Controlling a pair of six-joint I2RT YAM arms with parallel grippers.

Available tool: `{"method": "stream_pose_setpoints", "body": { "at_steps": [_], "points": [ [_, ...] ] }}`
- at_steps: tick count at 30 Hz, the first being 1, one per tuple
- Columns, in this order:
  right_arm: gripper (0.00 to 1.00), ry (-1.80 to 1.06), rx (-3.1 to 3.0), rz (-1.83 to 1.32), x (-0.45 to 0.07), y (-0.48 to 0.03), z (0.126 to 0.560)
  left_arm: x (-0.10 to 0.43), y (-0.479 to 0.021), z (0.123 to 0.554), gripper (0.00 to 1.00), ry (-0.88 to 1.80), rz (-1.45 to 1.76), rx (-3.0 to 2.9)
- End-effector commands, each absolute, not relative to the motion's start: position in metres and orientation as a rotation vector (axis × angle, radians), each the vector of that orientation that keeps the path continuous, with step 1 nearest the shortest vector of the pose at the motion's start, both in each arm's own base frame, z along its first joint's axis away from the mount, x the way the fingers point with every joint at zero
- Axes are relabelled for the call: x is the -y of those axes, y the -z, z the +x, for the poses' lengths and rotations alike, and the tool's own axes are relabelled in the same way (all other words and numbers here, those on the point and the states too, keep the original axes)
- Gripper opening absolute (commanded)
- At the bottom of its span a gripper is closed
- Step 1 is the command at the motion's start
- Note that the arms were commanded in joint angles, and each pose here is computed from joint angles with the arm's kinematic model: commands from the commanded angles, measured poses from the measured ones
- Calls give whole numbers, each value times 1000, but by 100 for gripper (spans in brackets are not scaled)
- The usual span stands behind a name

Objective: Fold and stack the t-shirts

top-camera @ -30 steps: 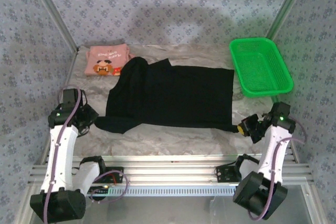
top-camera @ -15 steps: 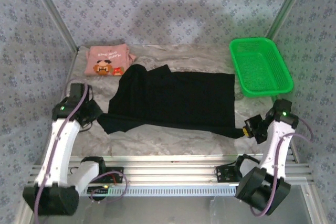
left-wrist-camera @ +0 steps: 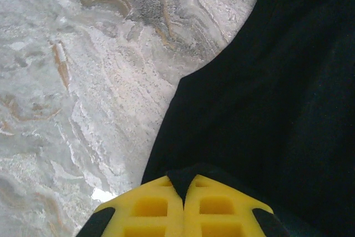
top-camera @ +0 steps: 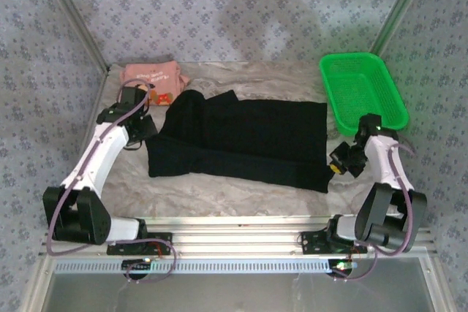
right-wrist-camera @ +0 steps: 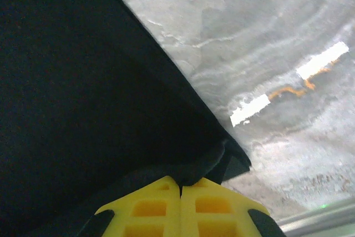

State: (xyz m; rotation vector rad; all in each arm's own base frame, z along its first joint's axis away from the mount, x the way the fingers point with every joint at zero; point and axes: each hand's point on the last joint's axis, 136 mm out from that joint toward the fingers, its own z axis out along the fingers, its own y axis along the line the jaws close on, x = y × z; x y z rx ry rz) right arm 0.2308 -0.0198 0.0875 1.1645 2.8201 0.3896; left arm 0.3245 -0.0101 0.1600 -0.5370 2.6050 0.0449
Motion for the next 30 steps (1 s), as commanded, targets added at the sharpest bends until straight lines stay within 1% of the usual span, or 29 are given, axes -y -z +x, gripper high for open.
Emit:
{"method": "stream_pose_setpoints", "body": {
  "at_steps": [1,11,19,30],
  "points": [
    [0,-316,-2838,1068,23,-86,243,3,-169,337,0,-107,-487,-2572],
    [0,-257,-2895,1015,24,-74,248,-1,-153,337,0,-114,-488,-2611],
    [0,-257,-2907,971,22,-70,263,1,-144,349,0,-109,-469,-2628],
    [0,-210,-2971,932,23,-52,281,8,-134,373,0,-90,-431,-2661]
  ]
}}
